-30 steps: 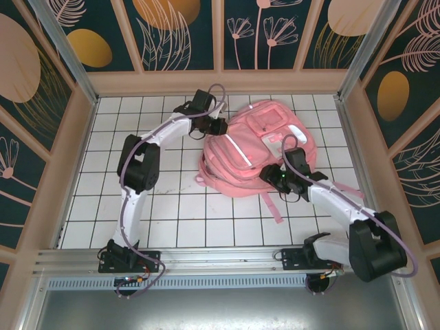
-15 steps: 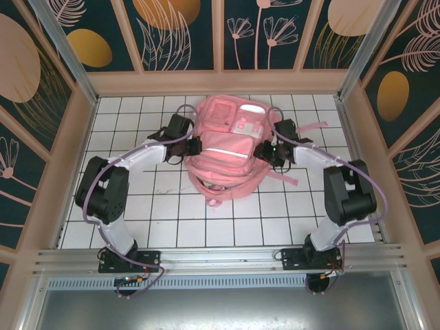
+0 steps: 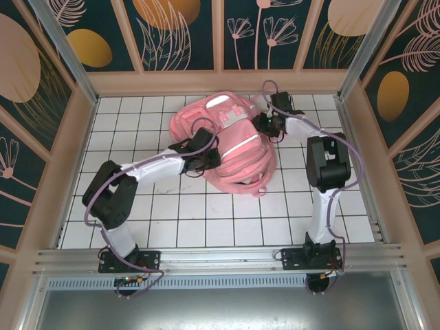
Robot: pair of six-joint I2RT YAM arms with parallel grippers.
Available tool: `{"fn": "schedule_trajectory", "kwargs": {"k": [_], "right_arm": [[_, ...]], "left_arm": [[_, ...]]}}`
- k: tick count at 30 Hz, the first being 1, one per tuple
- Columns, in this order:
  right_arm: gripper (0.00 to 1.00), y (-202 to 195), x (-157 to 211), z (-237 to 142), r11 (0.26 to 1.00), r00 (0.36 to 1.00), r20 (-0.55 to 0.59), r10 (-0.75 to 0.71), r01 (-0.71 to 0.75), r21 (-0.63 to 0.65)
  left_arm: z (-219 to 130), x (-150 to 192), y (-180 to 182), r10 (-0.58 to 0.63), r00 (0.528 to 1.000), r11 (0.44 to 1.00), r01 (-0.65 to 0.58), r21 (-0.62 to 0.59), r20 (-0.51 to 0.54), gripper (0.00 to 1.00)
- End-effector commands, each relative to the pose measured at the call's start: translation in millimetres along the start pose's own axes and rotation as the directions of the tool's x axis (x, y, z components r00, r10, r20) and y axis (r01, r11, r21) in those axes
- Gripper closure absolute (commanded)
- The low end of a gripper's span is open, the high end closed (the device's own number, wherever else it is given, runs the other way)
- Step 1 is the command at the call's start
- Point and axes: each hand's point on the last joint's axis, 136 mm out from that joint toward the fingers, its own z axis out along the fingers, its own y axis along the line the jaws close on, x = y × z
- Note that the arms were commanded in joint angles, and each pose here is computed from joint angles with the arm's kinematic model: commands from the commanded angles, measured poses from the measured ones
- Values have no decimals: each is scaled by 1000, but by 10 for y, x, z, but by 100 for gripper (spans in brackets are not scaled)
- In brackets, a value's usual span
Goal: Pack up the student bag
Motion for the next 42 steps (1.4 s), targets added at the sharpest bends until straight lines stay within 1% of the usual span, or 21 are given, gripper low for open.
{"fn": "schedule_trajectory", "kwargs": {"k": [1, 3, 7, 8, 10, 11, 12, 14, 17, 21, 24, 26, 27, 30, 32, 35, 39, 42], "right_arm": [[57, 416, 33, 168, 990, 996, -34, -84, 80, -118], [56, 464, -57, 158, 988, 995, -19, -97, 94, -121], [55, 572, -303, 64, 982, 992, 18, -125, 126, -138], [55, 575, -372, 35, 983, 991, 26, -132, 135, -127], [55, 573, -478, -46, 984, 990, 42, -134, 137, -115], [54, 579, -519, -108, 984, 990, 51, -131, 136, -116], [54, 582, -549, -167, 984, 990, 62, -128, 135, -116], [52, 556, -601, -300, 986, 988, 90, -123, 132, -103], [50, 432, -619, -436, 993, 989, 110, -96, 103, -60], [50, 251, -604, -640, 998, 986, 155, -63, 64, -2], [50, 240, -563, -867, 998, 978, 201, -63, 62, 11], [50, 269, -506, -1035, 998, 972, 229, -54, 55, 1], [50, 275, -460, -1090, 999, 971, 236, -49, 52, -5], [49, 334, -290, -1273, 998, 966, 254, -47, 55, -27], [50, 401, -124, -1354, 996, 965, 254, -62, 74, -40], [50, 494, 150, -1442, 993, 964, 248, -92, 106, -43], [51, 653, 541, -1536, 985, 959, 258, -120, 148, -91], [51, 813, 897, -1561, 967, 947, 272, -171, 214, -138]], "left_arm": [[-9, 593, -1062, 225, 956, 923, -147, 356, -187, 92], [56, 567, -1192, 237, 953, 915, -155, 372, -186, 89], [186, 438, -1444, 240, 955, 900, -151, 410, -175, 87], [208, 398, -1506, 240, 956, 895, -149, 420, -172, 83], [224, 328, -1590, 235, 959, 892, -148, 428, -159, 72], [207, 296, -1621, 236, 960, 891, -152, 428, -150, 69], [179, 264, -1639, 236, 962, 890, -157, 427, -138, 66], [84, 178, -1631, 233, 967, 896, -173, 409, -101, 52], [-94, 55, -1575, 219, 974, 909, -186, 374, -49, 38], [-331, -72, -1382, 171, 985, 932, -165, 324, 10, 35], [-473, -159, -1075, 96, 994, 958, -104, 266, 43, 34], [-515, -195, -807, 32, 998, 972, -44, 229, 54, 35], [-608, -206, -708, 4, 998, 974, -19, 226, 70, 35], [-668, -230, -306, -88, 992, 982, 70, 178, 94, 35], [-654, -195, -59, -134, 986, 983, 119, 142, 100, 34], [-582, -139, 181, -182, 978, 979, 172, 107, 98, 33], [-420, -18, 291, -251, 966, 959, 240, 150, 57, 33], [-293, 37, 358, -303, 953, 943, 296, 155, 25, 34]]}}
